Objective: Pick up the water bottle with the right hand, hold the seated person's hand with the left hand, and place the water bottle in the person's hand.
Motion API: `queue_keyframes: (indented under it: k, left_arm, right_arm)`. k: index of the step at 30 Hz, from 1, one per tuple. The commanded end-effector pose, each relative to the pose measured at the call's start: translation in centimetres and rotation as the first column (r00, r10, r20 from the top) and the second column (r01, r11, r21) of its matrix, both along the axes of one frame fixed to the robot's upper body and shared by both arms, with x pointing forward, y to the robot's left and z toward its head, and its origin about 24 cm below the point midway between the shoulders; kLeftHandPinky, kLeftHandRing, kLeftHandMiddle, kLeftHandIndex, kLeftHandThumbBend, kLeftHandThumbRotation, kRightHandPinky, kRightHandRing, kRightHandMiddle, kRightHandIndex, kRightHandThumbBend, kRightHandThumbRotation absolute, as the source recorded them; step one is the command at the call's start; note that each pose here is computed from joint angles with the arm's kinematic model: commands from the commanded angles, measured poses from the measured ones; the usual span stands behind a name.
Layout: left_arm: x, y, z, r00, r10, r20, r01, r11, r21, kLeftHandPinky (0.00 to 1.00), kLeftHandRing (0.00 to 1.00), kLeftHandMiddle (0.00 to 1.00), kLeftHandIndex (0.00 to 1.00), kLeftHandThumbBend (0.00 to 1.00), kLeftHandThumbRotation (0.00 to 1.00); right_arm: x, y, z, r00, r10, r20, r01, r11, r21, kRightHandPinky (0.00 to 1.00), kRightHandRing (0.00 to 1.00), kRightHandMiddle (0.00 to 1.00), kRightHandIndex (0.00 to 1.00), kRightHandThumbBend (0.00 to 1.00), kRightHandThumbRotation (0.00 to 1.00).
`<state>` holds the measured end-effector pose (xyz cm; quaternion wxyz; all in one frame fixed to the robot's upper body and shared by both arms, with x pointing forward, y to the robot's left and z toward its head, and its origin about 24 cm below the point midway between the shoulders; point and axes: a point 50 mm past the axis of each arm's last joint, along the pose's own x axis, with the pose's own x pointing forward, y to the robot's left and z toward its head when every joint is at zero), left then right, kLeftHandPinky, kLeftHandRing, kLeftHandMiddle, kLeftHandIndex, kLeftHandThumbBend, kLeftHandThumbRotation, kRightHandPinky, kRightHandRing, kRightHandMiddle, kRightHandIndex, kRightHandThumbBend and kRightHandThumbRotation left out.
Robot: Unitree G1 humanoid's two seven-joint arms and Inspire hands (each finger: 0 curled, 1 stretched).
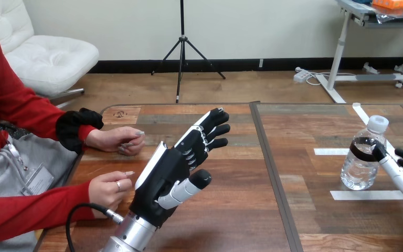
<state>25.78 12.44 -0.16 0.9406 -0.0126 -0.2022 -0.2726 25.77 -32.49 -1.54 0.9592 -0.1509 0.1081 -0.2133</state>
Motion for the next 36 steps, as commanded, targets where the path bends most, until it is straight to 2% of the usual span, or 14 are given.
queue_keyframes:
  k: [1,11,17,24,36]
  left_arm:
    - [1.06,0.2,1.68,0.996,0.015,0.085,-0.014,1.0,-0.015,0.86,0.91,0.93,0.93,1.0,0.78]
    - [0.99,0.34,1.79,0.995,0.017,0.096,-0.015,0.999,-0.028,0.86,0.91,0.93,0.93,0.99,0.76]
    - [0.94,0.46,1.82,0.995,0.021,0.102,-0.018,0.999,-0.032,0.86,0.91,0.93,0.93,0.98,0.76]
    - [0.88,0.58,1.83,0.994,0.021,0.105,-0.017,0.999,-0.034,0.86,0.91,0.93,0.93,0.98,0.75]
    - [0.74,0.77,1.79,0.994,0.027,0.11,-0.023,0.999,-0.041,0.86,0.91,0.92,0.93,1.0,0.75]
  right_arm:
    - [2.51,-0.14,2.61,0.998,0.024,0.064,-0.022,0.999,-0.033,0.82,0.88,0.86,0.94,1.0,0.62]
    - [2.65,-0.02,2.09,1.0,0.024,0.009,-0.024,1.0,-0.007,0.81,0.87,0.86,0.94,1.0,0.62]
    - [2.75,0.16,1.86,1.0,0.026,0.001,-0.026,0.999,0.033,0.83,0.88,0.87,0.95,1.0,0.6]
    - [2.84,0.3,1.73,0.999,0.037,-0.027,-0.037,0.999,0.008,0.82,0.87,0.87,0.95,1.0,0.61]
    - [3.2,0.4,1.71,0.998,0.045,-0.053,-0.043,0.998,0.036,0.81,0.86,0.87,0.95,1.0,0.6]
